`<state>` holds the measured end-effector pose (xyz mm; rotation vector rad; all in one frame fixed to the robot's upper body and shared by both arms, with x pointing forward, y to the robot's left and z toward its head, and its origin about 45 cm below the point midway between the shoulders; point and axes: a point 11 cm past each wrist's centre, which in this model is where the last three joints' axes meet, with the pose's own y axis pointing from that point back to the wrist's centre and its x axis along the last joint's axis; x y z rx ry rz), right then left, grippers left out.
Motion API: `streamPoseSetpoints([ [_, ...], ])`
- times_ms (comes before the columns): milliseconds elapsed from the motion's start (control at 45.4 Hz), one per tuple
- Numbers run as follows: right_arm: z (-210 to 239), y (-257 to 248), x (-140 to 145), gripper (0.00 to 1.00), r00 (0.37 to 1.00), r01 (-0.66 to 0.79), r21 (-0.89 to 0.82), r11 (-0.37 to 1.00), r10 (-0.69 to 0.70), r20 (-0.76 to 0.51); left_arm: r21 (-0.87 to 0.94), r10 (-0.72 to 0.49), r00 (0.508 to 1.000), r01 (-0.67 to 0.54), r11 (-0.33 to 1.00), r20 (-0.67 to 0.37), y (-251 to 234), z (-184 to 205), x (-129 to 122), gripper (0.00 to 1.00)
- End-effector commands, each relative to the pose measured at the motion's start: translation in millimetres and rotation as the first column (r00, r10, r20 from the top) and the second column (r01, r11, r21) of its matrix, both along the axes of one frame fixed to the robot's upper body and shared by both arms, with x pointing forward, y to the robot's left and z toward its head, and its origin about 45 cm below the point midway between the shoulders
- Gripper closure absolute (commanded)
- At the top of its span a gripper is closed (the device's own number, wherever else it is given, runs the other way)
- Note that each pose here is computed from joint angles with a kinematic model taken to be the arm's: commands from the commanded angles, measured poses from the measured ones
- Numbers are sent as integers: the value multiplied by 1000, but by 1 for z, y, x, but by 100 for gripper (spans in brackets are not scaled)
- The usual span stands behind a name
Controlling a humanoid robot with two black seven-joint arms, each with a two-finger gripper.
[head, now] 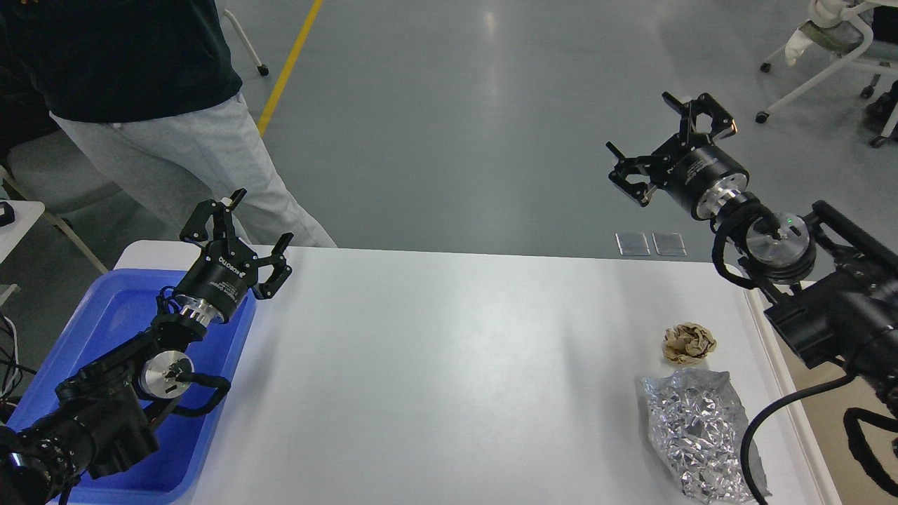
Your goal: Tidy desktop
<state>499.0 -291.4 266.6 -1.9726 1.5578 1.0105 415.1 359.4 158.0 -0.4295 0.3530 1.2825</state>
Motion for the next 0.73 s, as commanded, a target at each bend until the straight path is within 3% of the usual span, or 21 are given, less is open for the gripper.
streamPoseSetpoints([
  [0, -48, 19, -19, 0, 998, -11, 69, 998, 15, -58, 0, 0, 1000, 0, 1000, 0, 0, 0, 0, 0],
  [375, -104, 12, -54, 0, 995, 16, 109, 994, -5, -97, 0, 0, 1000, 0, 1000, 0, 0, 0, 0, 0],
  [706, -121, 23, -65, 0, 993, -3, 113, 994, 17, -121, 0, 0, 1000, 0, 1000, 0, 0, 0, 0, 0],
])
